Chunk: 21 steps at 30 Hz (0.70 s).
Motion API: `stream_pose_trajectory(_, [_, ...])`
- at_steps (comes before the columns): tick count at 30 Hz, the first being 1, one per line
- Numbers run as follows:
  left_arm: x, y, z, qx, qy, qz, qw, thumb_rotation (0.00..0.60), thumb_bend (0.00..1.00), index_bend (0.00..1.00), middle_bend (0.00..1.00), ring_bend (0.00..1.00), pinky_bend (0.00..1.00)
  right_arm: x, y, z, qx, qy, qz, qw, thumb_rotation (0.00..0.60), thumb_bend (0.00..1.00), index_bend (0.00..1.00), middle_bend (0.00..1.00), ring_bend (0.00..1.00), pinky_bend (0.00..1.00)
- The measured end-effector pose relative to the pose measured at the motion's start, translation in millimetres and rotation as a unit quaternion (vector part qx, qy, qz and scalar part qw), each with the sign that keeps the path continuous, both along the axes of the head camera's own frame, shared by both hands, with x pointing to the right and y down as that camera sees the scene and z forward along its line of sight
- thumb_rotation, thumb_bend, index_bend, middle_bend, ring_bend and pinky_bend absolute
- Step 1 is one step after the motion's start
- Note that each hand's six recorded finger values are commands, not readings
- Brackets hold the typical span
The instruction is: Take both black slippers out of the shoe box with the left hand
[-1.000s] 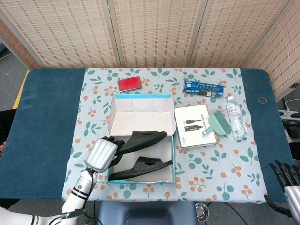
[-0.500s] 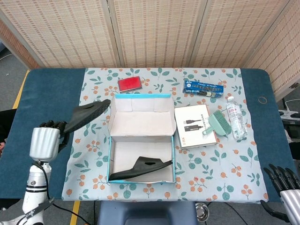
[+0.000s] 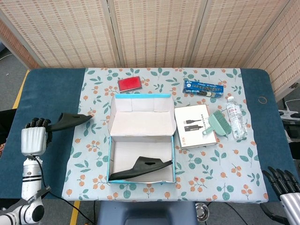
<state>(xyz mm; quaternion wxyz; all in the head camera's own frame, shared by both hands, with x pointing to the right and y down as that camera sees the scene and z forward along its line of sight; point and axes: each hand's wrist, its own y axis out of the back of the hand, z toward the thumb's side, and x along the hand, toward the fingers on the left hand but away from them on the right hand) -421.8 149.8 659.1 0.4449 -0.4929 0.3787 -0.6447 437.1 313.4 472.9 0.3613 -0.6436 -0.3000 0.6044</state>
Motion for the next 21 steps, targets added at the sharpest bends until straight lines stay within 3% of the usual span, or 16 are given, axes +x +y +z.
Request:
stream_pose_trajectory(3, [2, 6, 18, -0.021, 0.02, -0.012, 0.9995, 0.6, 0.47, 0.05, 0.1, 0.13, 0.37, 1, 0, -2, 0.002, -0.001, 0.001, 1.0, 0.455, 0.22, 0.0, 0.0, 0.0, 0.0])
stream_pose_trajectory(6, [4, 14, 31, -0.045, 0.048, -0.025, 0.9975, 0.6, 0.45, 0.0, 0.07, 0.11, 0.37, 2, 0, -3, 0.003, 0.0, 0.003, 1.0, 0.456, 0.22, 0.0, 0.0, 0.0, 0.0])
stream_pose_trajectory(14, [24, 35, 35, -0.074, 0.142, -0.037, 0.9863, 0.6, 0.41, 0.0, 0.0, 0.05, 0.36, 4, 0, -4, 0.004, 0.0, 0.005, 1.0, 0.456, 0.22, 0.0, 0.0, 0.0, 0.0])
stream_pose_trajectory(18, [48, 45, 21, -0.083, 0.221, -0.032, 0.9712, 0.6, 0.39, 0.0, 0.0, 0.0, 0.31, 2, 1, -3, 0.003, 0.0, 0.002, 1.0, 0.457, 0.22, 0.0, 0.0, 0.0, 0.0])
stream_pose_trajectory(21, [70, 52, 2, -0.095, 0.297, -0.024, 0.95, 0.6, 0.39, 0.0, 0.0, 0.0, 0.29, 2, 1, -4, 0.005, 0.0, 0.003, 1.0, 0.456, 0.22, 0.0, 0.0, 0.0, 0.0])
